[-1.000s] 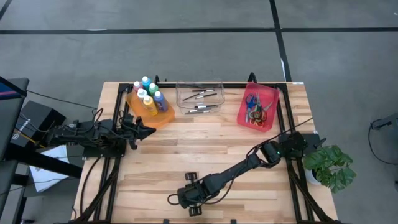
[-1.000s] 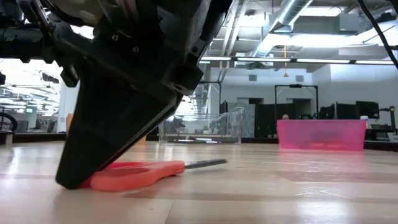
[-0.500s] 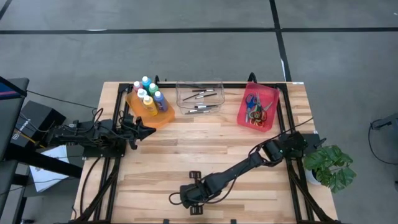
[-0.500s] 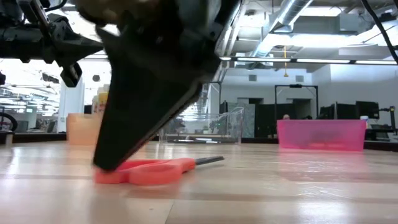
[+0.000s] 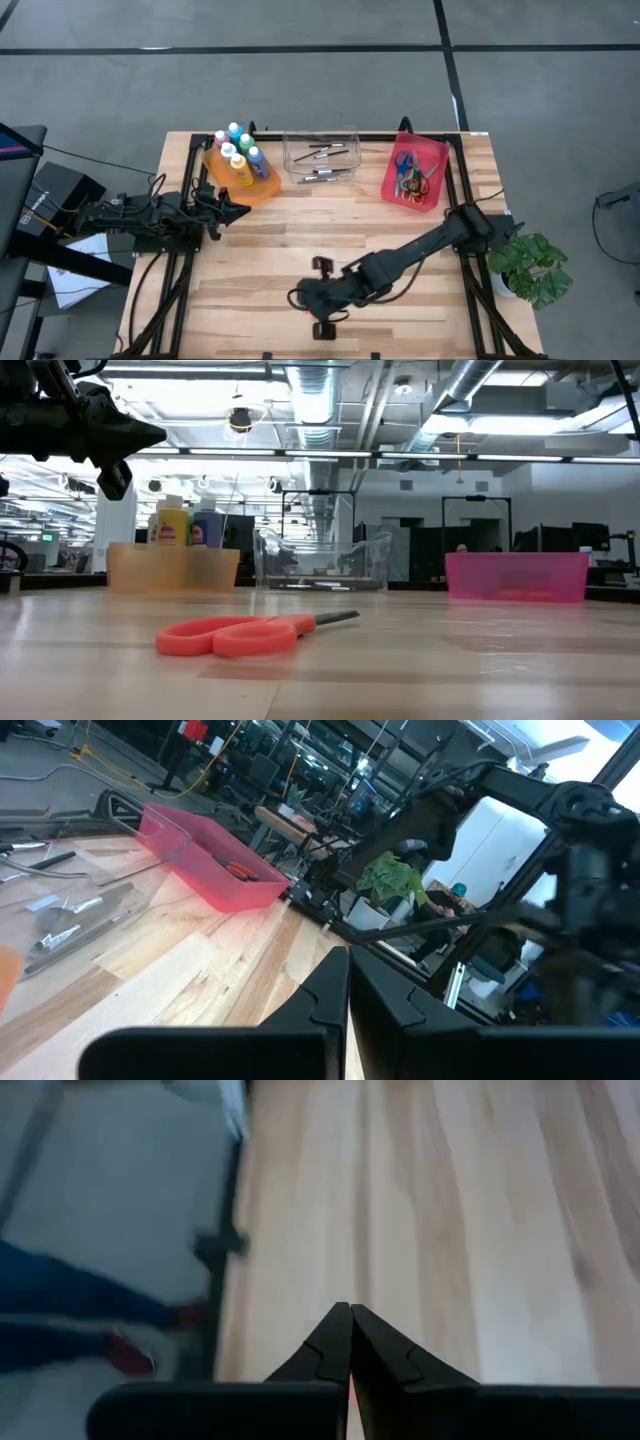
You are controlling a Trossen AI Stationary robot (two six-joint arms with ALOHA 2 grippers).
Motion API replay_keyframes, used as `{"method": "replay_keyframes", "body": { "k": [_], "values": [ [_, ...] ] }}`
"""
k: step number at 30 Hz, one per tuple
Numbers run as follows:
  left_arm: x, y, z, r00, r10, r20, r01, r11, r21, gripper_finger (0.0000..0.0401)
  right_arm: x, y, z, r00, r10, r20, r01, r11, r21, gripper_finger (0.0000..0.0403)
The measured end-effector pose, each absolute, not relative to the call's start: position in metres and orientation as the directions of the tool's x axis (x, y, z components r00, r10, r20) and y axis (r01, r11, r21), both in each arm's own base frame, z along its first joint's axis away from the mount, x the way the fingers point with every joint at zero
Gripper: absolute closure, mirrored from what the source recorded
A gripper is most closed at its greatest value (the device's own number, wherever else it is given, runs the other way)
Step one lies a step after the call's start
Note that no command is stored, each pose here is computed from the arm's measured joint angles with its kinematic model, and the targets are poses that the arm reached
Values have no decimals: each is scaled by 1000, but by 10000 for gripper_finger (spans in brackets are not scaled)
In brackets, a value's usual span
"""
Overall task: Pick & Place Paint Supplies
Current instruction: Put the orange scissor into the red bin
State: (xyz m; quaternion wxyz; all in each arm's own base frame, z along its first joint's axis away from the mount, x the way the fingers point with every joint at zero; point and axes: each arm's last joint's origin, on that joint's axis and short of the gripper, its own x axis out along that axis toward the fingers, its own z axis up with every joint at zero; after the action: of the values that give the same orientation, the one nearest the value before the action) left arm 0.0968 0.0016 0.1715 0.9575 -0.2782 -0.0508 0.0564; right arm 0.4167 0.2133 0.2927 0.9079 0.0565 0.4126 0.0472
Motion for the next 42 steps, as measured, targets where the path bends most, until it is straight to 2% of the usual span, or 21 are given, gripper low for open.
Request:
{"method": "replay_keyframes", "body": {
  "k": [4, 9, 15, 19, 24, 27, 29, 33, 35, 37, 42],
  "values": [
    [97, 2, 172, 988, 136, 66, -80, 839, -539, 395, 403, 201, 277, 474, 45, -879, -6, 999, 48, 376],
    [97, 2, 171, 988, 137, 66, -80, 839, -539, 395, 402, 191, 249, 292, -9, -957, -160, 985, -58, 297],
    [97, 2, 172, 988, 137, 66, -80, 839, -539, 395, 424, 186, 200, 219, -35, -975, -378, 918, -118, 182],
    [97, 2, 172, 988, 136, 66, -80, 839, -539, 395, 436, 186, 159, 151, -17, -988, -455, 886, -84, 155],
    [97, 2, 172, 988, 136, 66, -79, 839, -539, 395, 444, 188, 136, 153, -10, -988, -472, 878, -82, 163],
    [97, 2, 172, 988, 136, 68, -78, 839, -539, 395, 444, 188, 128, 133, -22, -991, -452, 888, -80, 191],
    [97, 2, 172, 988, 136, 69, -78, 839, -539, 395, 442, 188, 130, 120, -20, -993, -437, 897, -70, 231],
    [97, 2, 172, 988, 136, 69, -78, 839, -539, 395, 441, 189, 129, 92, 18, -996, -439, 898, -24, 342],
    [97, 2, 172, 988, 137, 68, -79, 839, -539, 395, 441, 189, 128, 90, 22, -996, -426, 904, -18, 380],
    [97, 2, 172, 988, 136, 69, -78, 839, -539, 395, 441, 189, 128, 89, 23, -996, -403, 915, -15, 383],
    [97, 2, 172, 988, 136, 69, -78, 839, -539, 395, 441, 189, 128, 90, 22, -996, -336, 942, -10, 354]
  ]
}}
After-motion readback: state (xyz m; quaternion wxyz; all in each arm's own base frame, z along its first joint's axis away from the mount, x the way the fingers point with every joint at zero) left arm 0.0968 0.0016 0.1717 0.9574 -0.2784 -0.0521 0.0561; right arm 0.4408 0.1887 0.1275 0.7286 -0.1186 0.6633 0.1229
